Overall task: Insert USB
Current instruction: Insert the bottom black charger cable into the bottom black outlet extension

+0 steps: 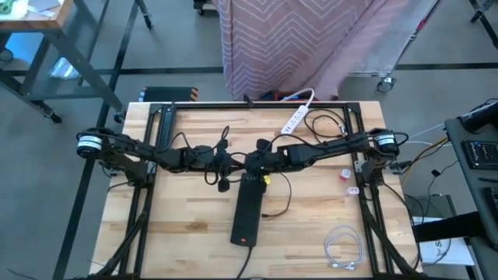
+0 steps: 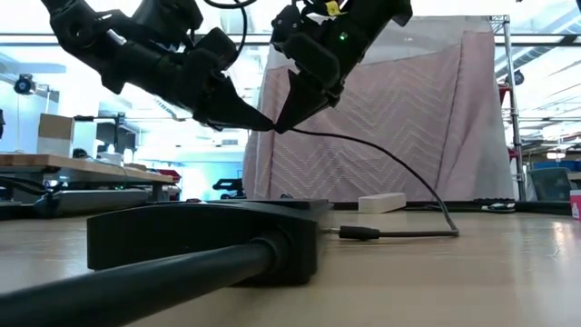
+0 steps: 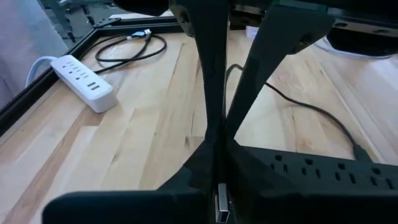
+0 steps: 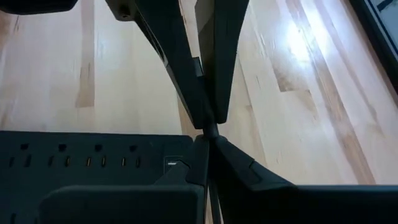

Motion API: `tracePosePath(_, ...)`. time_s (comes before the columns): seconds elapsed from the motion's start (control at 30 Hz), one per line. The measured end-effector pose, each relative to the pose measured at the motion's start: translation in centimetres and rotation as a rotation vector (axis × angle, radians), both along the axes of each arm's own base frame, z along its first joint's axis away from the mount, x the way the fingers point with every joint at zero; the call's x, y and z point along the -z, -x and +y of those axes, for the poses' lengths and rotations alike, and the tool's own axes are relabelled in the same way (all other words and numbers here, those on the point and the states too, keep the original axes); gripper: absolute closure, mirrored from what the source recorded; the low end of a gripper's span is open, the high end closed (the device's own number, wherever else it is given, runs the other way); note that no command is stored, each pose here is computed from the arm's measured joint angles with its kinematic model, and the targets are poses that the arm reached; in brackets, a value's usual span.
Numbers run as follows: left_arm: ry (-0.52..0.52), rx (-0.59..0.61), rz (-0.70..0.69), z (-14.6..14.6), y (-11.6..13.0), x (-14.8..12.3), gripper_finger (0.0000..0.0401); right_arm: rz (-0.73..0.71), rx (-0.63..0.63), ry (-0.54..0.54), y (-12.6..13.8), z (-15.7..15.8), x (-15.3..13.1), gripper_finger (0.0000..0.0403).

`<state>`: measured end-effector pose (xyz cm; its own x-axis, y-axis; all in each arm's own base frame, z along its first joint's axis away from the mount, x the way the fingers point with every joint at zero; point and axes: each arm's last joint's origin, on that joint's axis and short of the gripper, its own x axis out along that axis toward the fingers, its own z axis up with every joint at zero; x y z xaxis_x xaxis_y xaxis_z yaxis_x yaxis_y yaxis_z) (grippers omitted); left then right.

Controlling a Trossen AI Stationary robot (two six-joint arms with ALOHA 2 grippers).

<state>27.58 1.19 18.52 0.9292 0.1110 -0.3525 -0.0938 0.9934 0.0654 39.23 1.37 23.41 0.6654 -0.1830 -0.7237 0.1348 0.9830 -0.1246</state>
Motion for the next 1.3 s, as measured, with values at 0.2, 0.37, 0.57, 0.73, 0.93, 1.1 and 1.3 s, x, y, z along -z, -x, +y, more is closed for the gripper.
tracePosePath(0.2, 0.001, 0.009, -0.010, 0.0, 0.5, -0.8, 0.0393, -0.040, -0.054, 0.063, 0.6, 0.9, -1.6, 0.0337)
tracePosePath(0.37, 0.006, 0.056, -0.079, -0.8, 1.7, -2.9, 0.0393, -0.204, -0.149, 0.109, 3.4, 2.8, -4.9, 0.0280)
tracePosePath(0.57, 0.002, 0.138, -0.237, -2.6, 3.5, -6.0, 0.0393, -0.652, -0.283, 0.260, 7.3, 4.4, -6.2, 0.0249)
tracePosePath(0.73, -0.018, 0.210, -0.343, -4.3, 4.0, -7.3, 0.0393, -0.872, -0.247, 0.255, 9.0, 4.0, -4.8, 0.0242)
tracePosePath(0.93, -0.015, 0.120, -0.367, -4.4, 3.7, -7.6, 0.0393, -0.839, -0.248, 0.242, 8.1, 4.1, -4.0, 0.0242)
tracePosePath(1.1, 0.009, 0.153, -0.369, -4.6, 3.2, -7.7, 0.0393, -0.776, -0.265, 0.276, 7.0, 4.3, -4.0, 0.0251)
tracePosePath(1.3, 0.026, 0.212, -0.396, -5.1, 3.4, -8.3, 0.0393, -0.704, -0.276, 0.303, 6.8, 4.3, -4.1, 0.0262)
